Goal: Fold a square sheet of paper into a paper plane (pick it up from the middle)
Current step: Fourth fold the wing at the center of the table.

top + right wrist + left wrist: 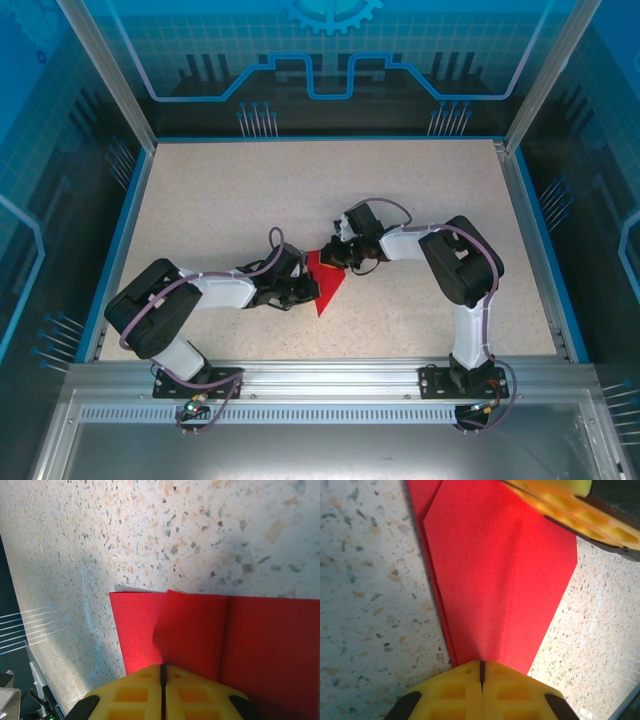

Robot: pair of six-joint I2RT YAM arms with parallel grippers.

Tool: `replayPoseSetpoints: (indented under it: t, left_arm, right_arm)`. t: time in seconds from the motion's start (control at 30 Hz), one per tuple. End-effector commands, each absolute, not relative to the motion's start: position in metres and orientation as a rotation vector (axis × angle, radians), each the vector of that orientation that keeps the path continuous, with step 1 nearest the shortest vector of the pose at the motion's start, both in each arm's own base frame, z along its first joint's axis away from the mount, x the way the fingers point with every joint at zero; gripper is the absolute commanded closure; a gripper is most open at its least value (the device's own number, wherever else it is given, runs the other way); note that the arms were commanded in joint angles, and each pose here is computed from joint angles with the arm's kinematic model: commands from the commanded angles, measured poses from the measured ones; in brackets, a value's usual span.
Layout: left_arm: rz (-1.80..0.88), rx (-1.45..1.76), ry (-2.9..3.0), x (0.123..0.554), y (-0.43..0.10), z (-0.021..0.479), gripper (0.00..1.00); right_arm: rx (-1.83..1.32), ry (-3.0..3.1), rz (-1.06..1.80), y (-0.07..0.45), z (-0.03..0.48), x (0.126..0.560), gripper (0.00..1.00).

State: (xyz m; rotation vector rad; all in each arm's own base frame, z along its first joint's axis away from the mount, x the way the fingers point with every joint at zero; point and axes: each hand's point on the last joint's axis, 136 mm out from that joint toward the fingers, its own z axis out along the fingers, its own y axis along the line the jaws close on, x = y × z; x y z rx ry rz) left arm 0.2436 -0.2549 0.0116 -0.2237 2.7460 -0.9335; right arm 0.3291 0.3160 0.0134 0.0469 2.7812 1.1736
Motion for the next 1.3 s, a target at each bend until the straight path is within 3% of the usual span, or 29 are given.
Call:
replayPoseSetpoints:
  t: [0.0, 1.27]
  left_arm:
    - [-0.687, -0.256, 2.930, 0.207, -0.220, -0.035, 0.99]
    - [-0.639, -0.251, 2.964, 0.198, -0.211, -0.044, 1.00]
  right_arm:
    - [0.079, 2.804, 1.090, 0.303, -0.001, 0.339, 0.92]
    - [0.221, 2.789, 1.017, 0.284, -0.008, 0.399, 0.86]
